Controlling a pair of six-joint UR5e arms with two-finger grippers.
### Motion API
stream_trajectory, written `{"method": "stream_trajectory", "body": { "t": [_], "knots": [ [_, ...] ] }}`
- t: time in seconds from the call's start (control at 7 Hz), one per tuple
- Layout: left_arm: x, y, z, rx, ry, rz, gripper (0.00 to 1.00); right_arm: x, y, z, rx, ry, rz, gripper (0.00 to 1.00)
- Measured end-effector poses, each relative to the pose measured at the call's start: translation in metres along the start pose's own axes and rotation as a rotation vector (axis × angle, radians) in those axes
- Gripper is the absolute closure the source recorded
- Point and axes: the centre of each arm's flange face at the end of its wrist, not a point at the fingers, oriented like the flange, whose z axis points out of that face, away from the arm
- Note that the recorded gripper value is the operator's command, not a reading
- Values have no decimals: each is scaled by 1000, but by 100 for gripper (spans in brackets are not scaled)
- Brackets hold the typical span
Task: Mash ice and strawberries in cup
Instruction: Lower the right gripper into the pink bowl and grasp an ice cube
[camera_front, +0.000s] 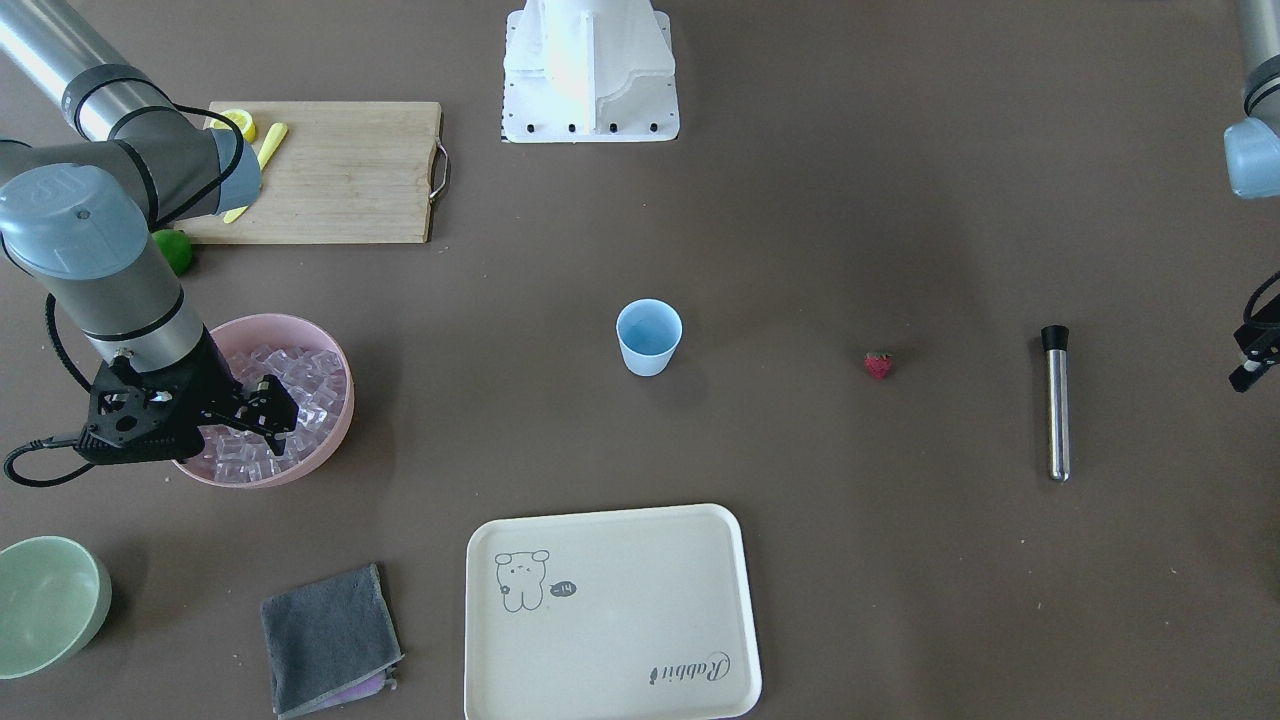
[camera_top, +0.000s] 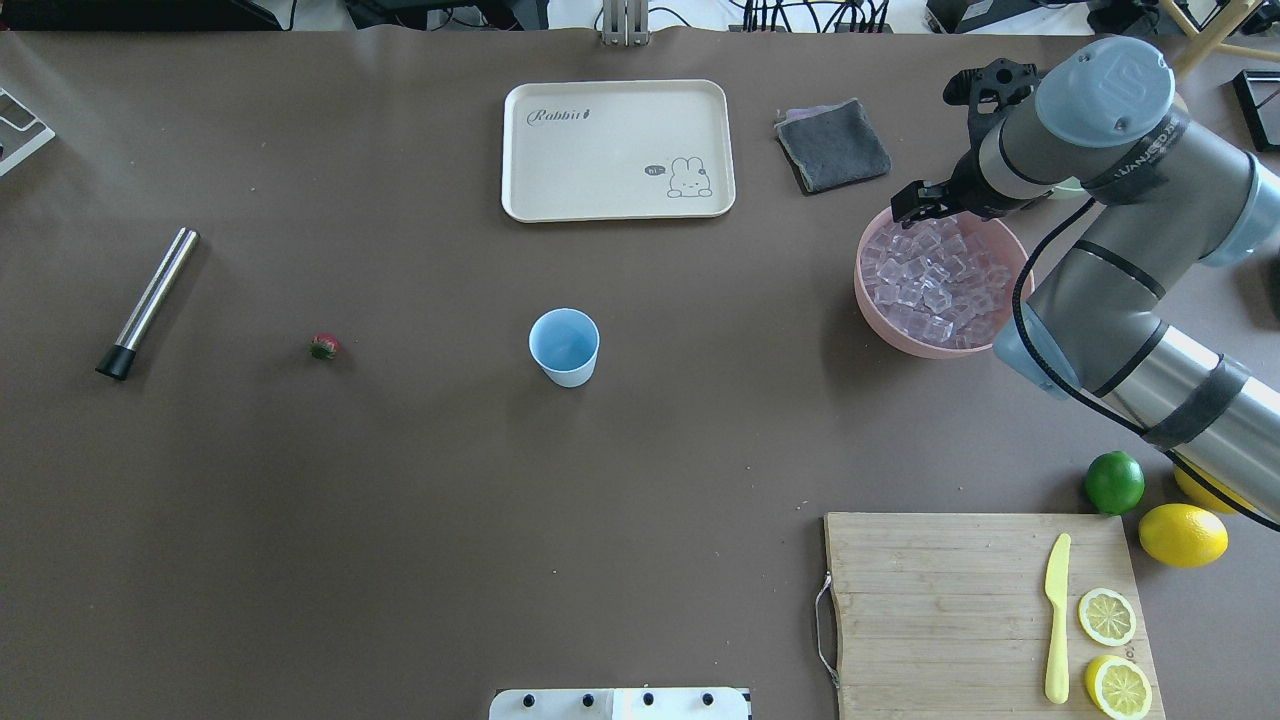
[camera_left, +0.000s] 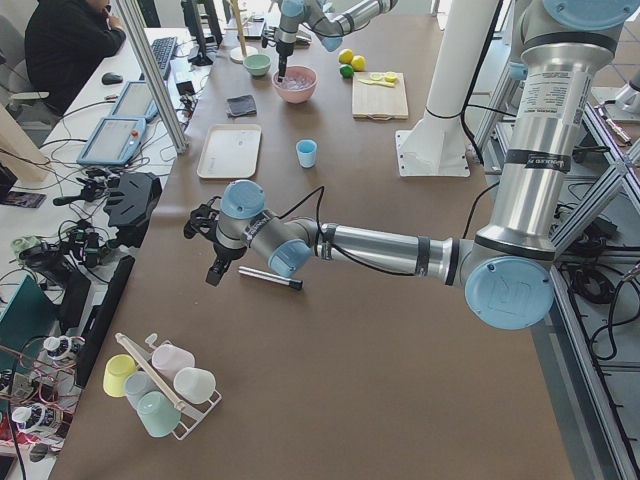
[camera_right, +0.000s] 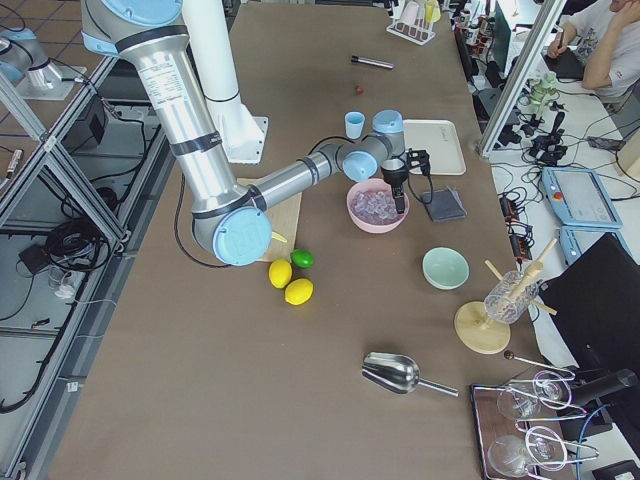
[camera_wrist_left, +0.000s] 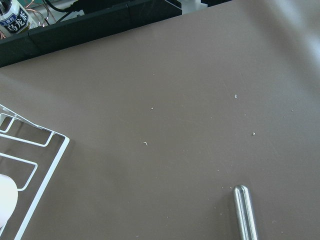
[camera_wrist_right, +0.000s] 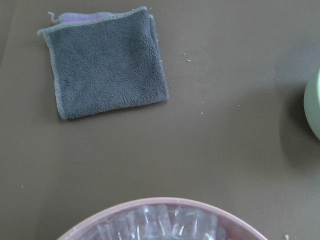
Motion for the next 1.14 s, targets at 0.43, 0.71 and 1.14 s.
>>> {"method": "stream_trajectory", "body": {
  "t": [0.43, 0.71, 1.14],
  "knots": [
    [-1, 1, 2, -3, 0, 0, 2, -6, 4, 6, 2, 12, -11, 3],
    [-2, 2, 3, -7, -1, 2, 2, -8, 7, 11, 5, 16, -17, 6],
    [-5, 3, 6, -12, -4, -1, 2, -7, 8, 18, 29, 16, -20, 19]
  ]
}}
